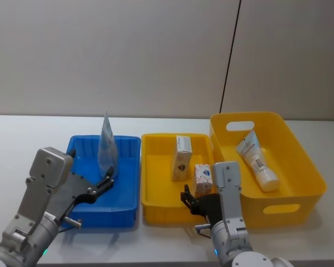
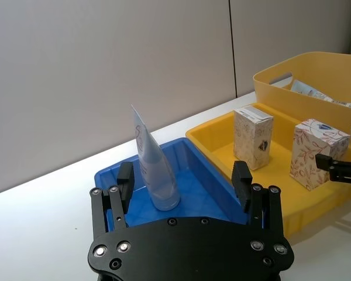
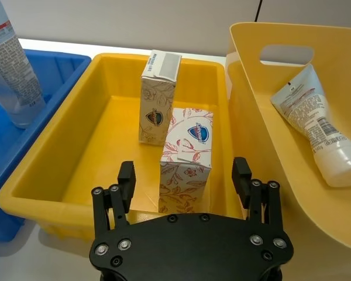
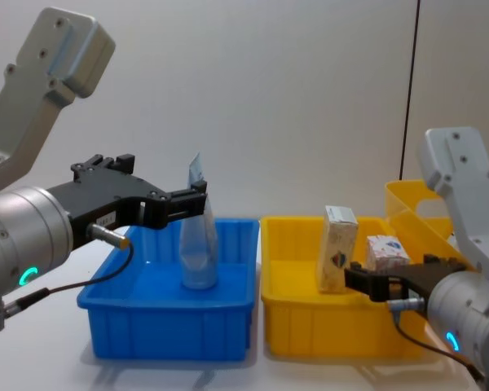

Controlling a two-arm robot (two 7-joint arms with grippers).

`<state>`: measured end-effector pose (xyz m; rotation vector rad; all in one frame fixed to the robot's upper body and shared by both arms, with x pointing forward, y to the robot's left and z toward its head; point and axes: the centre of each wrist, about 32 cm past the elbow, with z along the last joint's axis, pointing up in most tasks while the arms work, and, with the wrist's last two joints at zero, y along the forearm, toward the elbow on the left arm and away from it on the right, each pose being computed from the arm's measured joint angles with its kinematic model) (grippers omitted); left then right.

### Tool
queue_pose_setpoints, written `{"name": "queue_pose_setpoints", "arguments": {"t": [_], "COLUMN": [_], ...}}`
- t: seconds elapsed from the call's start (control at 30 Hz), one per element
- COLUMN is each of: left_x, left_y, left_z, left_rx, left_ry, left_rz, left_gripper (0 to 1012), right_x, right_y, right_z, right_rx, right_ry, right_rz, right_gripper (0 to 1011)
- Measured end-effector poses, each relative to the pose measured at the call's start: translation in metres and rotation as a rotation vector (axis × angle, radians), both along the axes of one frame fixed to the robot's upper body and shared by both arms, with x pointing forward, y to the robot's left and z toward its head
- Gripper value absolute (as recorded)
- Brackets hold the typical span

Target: Bimanual collaborative sorting of washing and personal care products

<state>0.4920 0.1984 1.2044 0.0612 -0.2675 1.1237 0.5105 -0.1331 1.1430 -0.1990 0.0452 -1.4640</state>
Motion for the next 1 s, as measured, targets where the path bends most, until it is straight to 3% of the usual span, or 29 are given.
{"name": "queue_pose_setpoints", "arguments": {"t": [0.6, 1.0], "left_x": [0.0, 0.0], "left_y": [0.0, 0.0], "left_z": [0.0, 0.0], "left_rx": [0.0, 0.0], "left_ry": [0.0, 0.0], "left_rz": [0.0, 0.0], "left_gripper": [1001, 1001], "right_x": [0.003, 0.013], "right_y": [0.003, 0.008], "right_z": [-0.001, -0.001], "right_rx": [-0.005, -0.006], "right_ry": [0.003, -0.008], "right_rz": [-0.014, -0.055], "right_gripper": [1002, 1002]}}
